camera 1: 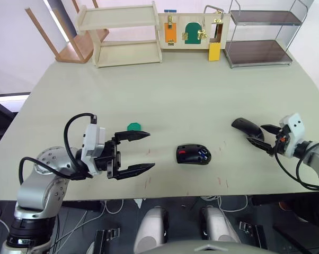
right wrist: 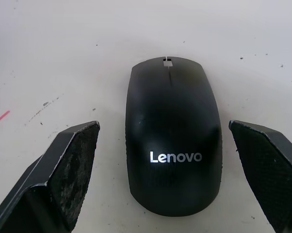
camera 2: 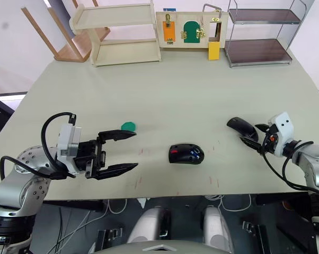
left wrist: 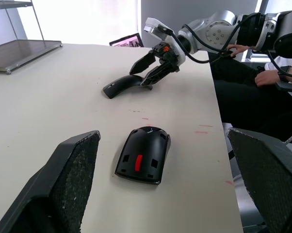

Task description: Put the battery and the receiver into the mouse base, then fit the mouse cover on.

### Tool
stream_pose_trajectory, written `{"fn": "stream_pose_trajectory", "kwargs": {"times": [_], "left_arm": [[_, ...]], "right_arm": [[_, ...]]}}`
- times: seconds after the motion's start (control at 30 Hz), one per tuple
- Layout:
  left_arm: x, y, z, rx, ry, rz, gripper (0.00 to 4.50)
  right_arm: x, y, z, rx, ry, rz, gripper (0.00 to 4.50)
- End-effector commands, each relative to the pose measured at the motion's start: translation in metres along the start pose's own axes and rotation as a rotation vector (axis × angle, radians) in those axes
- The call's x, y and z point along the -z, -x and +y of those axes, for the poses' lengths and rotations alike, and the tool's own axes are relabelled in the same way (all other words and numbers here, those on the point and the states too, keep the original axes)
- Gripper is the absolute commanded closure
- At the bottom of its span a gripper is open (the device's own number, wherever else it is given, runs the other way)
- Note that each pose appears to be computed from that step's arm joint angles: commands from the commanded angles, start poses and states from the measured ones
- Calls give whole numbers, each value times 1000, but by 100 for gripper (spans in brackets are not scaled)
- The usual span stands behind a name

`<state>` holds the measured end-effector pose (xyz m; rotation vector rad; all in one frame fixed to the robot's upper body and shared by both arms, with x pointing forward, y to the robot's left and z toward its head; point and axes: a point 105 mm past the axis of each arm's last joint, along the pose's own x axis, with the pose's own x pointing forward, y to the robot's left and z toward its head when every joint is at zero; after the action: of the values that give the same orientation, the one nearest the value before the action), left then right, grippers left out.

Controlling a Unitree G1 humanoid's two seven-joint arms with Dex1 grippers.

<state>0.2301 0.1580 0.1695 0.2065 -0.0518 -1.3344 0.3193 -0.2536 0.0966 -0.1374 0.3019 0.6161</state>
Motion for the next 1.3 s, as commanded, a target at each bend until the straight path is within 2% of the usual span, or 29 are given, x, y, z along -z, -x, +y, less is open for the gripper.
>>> {"fn": "stream_pose_trajectory", "kwargs": {"times": [0.03,0.5,0.57,0.7,0.73,1.07,1.3], "left_arm": [[-8,0,-1,7,-38,-13,3],[-5,1,-1,17,-39,3,3],[-5,1,-1,18,-39,2,0],[-4,1,-1,18,-41,4,0],[-4,1,-1,18,-42,5,0],[-3,3,-2,17,-42,7,0],[-1,5,-2,18,-38,12,0]], "right_arm": [[-8,3,-4,11,22,-21,0],[-2,8,-9,32,30,-9,0],[-2,8,-10,32,29,-13,54],[0,8,-10,31,30,-15,215],[1,8,-10,31,33,-12,221],[3,11,-10,27,59,-8,221],[-10,11,8,-77,128,-20,221]]}}
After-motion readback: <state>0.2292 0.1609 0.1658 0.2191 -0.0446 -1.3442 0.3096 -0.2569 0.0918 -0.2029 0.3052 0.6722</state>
